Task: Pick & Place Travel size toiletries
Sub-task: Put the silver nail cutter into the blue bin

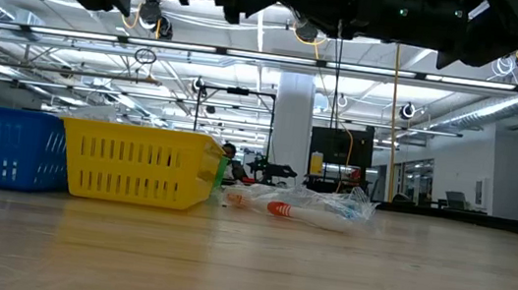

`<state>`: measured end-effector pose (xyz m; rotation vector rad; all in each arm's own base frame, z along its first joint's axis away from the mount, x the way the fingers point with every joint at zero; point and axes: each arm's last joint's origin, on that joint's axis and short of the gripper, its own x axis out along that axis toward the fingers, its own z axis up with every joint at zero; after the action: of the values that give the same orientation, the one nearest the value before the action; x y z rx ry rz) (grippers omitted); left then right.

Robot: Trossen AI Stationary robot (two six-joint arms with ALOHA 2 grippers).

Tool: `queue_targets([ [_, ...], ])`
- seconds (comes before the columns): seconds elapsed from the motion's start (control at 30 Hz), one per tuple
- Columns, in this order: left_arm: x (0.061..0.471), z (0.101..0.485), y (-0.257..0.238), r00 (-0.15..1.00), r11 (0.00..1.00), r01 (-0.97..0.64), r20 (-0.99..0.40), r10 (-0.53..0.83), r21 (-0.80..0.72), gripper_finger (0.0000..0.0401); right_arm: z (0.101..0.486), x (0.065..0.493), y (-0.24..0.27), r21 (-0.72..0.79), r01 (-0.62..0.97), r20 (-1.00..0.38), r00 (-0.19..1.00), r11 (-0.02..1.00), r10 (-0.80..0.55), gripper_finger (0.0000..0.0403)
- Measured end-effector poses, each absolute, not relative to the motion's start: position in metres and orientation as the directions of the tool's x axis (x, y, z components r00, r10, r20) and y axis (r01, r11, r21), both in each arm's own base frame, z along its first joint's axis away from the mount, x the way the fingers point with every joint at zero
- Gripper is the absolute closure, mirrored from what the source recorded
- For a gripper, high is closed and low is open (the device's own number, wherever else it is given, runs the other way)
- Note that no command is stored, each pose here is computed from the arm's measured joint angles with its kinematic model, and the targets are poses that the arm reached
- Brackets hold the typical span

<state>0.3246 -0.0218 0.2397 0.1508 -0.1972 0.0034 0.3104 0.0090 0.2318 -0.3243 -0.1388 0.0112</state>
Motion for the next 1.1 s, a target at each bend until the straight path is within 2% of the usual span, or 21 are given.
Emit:
queue_targets([
  [0.5,0.3198,0.2487,-0.0217,0.977,0.982,-0.02,0.214,-0.021,0.187,0.0093,0.2324,0.3103,0.009,-0.321,0.014,0.14,0.99,0.947,0.033,0.0363],
  [0.67,0.3197,0.2493,-0.0217,0.975,0.982,-0.021,0.221,-0.021,0.185,0.0093,0.2381,0.3092,0.0112,-0.299,-0.045,0.199,0.974,0.953,0.109,0.0362],
  [0.97,0.3196,0.2494,-0.0219,0.975,0.982,-0.02,0.222,-0.022,0.185,0.0094,0.2388,0.309,0.0131,-0.293,-0.05,0.206,0.972,0.955,0.114,0.0362],
  [1.1,0.3194,0.2495,-0.0248,0.975,0.977,-0.018,0.222,-0.03,0.211,0.0115,0.2388,0.309,0.0131,-0.296,-0.05,0.205,0.972,0.954,0.114,0.0362],
])
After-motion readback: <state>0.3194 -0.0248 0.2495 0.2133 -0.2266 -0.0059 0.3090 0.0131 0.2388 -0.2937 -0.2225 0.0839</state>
